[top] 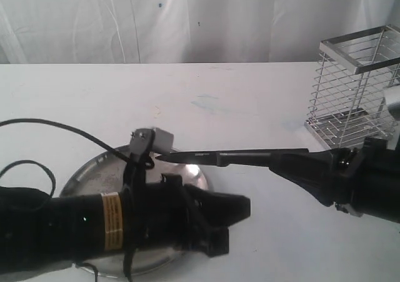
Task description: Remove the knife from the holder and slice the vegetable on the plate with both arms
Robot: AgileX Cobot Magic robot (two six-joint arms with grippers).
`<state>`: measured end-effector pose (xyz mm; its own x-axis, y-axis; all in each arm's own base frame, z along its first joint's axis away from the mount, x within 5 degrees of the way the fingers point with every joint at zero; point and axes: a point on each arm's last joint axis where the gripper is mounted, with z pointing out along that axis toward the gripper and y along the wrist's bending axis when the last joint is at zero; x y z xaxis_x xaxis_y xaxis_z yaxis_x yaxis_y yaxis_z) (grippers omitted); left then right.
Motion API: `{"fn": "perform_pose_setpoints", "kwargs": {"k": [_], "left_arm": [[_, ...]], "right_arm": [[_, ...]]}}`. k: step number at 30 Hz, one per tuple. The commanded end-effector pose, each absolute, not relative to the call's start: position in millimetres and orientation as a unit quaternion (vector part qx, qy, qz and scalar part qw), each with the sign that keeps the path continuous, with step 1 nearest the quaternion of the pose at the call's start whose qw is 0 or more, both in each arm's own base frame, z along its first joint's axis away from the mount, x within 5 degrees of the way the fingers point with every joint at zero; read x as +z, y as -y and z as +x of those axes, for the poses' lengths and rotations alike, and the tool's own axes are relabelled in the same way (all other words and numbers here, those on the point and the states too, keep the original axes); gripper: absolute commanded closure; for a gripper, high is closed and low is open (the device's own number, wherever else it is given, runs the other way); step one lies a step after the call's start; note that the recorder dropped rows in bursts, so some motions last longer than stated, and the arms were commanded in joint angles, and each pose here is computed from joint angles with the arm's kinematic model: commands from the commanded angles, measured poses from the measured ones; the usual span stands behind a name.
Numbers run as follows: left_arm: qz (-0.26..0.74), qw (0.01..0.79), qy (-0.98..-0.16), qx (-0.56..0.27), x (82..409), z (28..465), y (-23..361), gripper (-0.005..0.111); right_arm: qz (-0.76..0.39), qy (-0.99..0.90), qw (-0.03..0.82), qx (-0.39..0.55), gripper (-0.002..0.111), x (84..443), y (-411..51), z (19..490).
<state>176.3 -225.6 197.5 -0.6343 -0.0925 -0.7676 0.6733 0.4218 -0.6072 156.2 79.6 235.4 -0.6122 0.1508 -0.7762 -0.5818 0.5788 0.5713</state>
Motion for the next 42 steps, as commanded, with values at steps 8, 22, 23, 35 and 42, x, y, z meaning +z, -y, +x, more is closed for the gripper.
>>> {"fn": "perform_pose_setpoints", "kwargs": {"k": [8, 22, 23, 35, 42], "left_arm": [[0.174, 0.394, -0.782, -0.451, 173.1, 174.4, 254.3, 0.107], [0.094, 0.453, -0.773, -0.433, 178.5, 189.8, 247.5, 0.107], [0.093, 0.46, -0.765, -0.44, 180.8, 190.2, 247.8, 0.107], [0.087, 0.494, -0.727, -0.469, 191.5, 191.4, 248.8, 0.107], [0.099, 0.494, -0.723, -0.473, 192.1, 190.0, 250.0, 0.107]], "right_arm": [[-0.149, -0.765, 0.416, 0.469, 0.108, 239.8, -83.3, 152.7], [-0.145, -0.793, 0.409, 0.427, 0.108, 229.3, -79.1, 153.8], [-0.143, -0.795, 0.407, 0.427, 0.108, 227.5, -79.0, 152.7], [-0.134, -0.809, 0.38, 0.427, 0.108, 210.4, -78.3, 141.9], [-0.138, -0.812, 0.374, 0.426, 0.108, 209.1, -78.4, 140.8]]}}
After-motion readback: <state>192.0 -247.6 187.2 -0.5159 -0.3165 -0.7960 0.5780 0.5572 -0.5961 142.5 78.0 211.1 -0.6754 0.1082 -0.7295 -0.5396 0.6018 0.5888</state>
